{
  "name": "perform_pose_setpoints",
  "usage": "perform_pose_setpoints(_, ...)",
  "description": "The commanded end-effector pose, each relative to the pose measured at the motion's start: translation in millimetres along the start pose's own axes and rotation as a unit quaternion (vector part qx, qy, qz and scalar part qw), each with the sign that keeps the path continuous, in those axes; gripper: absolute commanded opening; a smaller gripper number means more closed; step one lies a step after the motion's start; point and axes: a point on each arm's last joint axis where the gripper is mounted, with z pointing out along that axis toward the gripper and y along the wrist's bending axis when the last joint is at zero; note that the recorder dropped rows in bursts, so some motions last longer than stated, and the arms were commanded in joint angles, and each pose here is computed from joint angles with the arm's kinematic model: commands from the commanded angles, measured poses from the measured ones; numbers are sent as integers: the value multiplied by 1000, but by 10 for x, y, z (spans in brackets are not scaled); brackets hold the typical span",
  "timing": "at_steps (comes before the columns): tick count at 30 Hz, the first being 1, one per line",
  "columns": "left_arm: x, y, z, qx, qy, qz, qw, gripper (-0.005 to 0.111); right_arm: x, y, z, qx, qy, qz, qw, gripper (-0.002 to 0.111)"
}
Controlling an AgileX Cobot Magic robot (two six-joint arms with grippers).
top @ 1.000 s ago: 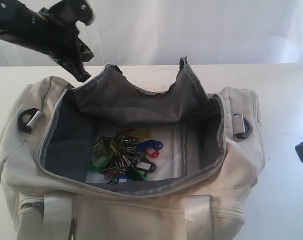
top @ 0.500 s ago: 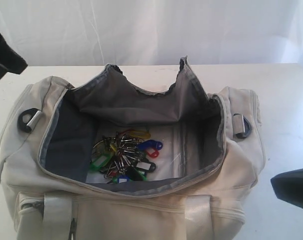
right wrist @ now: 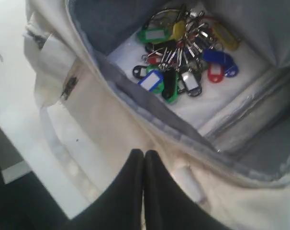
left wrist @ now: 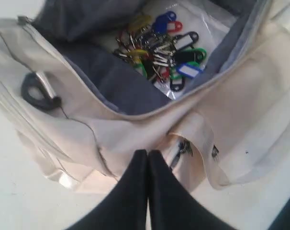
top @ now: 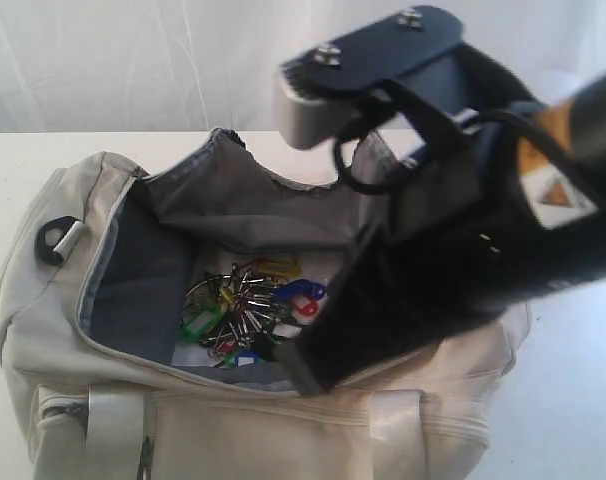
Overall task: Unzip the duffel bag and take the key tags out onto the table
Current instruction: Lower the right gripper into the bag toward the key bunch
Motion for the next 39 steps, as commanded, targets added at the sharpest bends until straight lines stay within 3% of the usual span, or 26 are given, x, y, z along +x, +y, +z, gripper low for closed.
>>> perform_pose_setpoints(1, 300, -91, 226, 20, 20, -32, 999, 0, -423, -64, 220, 26, 13, -27, 999, 0)
perform_pose_setpoints(5, 392, -125, 370, 31, 2, -61, 998, 0, -675, -337, 552, -58, 63, 8, 996, 0)
perform_pose_setpoints(9, 391, -147, 333, 28, -10, -58, 998, 0, -628, -669, 1012, -78, 139, 59, 985, 0)
perform_pose_setpoints(14, 391, -150, 326, 26, -12, -57, 998, 0, -559, -732, 1400, -91, 189, 83, 974, 0)
perform_pose_setpoints(24, 389, -148, 326, 26, -13, -57, 998, 0, -579, -788, 1776, -85, 174, 99, 976, 3)
perform_pose_setpoints(27, 389, -148, 326, 26, -13, -57, 998, 0, -605, -800, 1842, -85, 175, 99, 976, 14)
perform_pose_setpoints(35, 386, -148, 326, 26, -14, -58, 998, 0, -688, -836, 2019, -84, 159, 84, 980, 60)
perform_pose_setpoints(39, 386, -148, 326, 26, -14, -58, 998, 0, -706, -811, 2121, -98, 147, 78, 981, 68)
